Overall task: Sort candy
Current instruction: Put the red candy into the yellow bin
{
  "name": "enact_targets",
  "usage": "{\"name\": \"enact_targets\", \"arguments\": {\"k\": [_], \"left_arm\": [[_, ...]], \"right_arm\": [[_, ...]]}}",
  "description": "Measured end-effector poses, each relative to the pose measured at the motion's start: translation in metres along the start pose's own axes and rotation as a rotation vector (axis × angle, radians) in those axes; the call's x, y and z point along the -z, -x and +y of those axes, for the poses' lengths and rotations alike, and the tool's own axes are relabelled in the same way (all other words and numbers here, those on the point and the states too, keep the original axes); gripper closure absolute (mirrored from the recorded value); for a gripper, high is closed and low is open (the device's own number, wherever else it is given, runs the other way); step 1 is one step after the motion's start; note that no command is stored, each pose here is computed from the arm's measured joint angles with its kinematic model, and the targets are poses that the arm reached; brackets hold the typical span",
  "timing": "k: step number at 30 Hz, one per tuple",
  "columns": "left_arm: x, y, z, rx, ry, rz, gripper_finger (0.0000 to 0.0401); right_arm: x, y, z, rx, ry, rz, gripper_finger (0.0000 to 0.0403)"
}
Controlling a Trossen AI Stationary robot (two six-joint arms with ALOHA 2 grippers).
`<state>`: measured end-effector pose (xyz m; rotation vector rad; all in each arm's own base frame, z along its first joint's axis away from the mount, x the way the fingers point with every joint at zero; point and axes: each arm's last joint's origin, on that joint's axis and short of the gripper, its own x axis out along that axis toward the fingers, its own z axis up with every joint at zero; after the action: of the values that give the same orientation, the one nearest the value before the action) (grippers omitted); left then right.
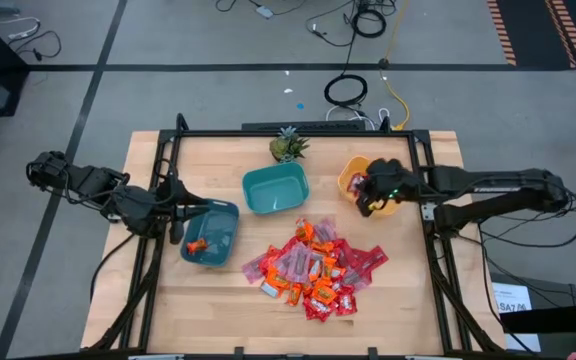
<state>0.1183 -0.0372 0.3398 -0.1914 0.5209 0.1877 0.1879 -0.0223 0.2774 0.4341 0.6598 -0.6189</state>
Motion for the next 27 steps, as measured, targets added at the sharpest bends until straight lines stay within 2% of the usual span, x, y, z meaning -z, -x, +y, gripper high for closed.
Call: {"name": "enact_targets", "arguments": {"k": [5, 12, 20, 27], "left_arm": [[0.0, 0.0, 0.0, 0.0, 0.004, -0.001, 0.0303], [0.0, 0.0, 0.0, 0.0, 0.028, -0.002, 0.0303], [-0.001, 0.0, 0.0, 0.004, 0.035, -0.009, 0.0303], [-0.002, 0.0, -0.001, 0.008, 0.038, -0.016, 0.0303]], "right_arm": [[0.003, 0.008, -0.02, 0.1, -0.071, 0.037, 0.0393], [0.007, 0.007, -0.033, 0.191, -0.149, 0.107, 0.0392], [0.007, 0.006, -0.034, 0.196, -0.133, 0.114, 0.0388], [0.007, 0.006, -0.034, 0.197, -0.129, 0.112, 0.0347]]}}
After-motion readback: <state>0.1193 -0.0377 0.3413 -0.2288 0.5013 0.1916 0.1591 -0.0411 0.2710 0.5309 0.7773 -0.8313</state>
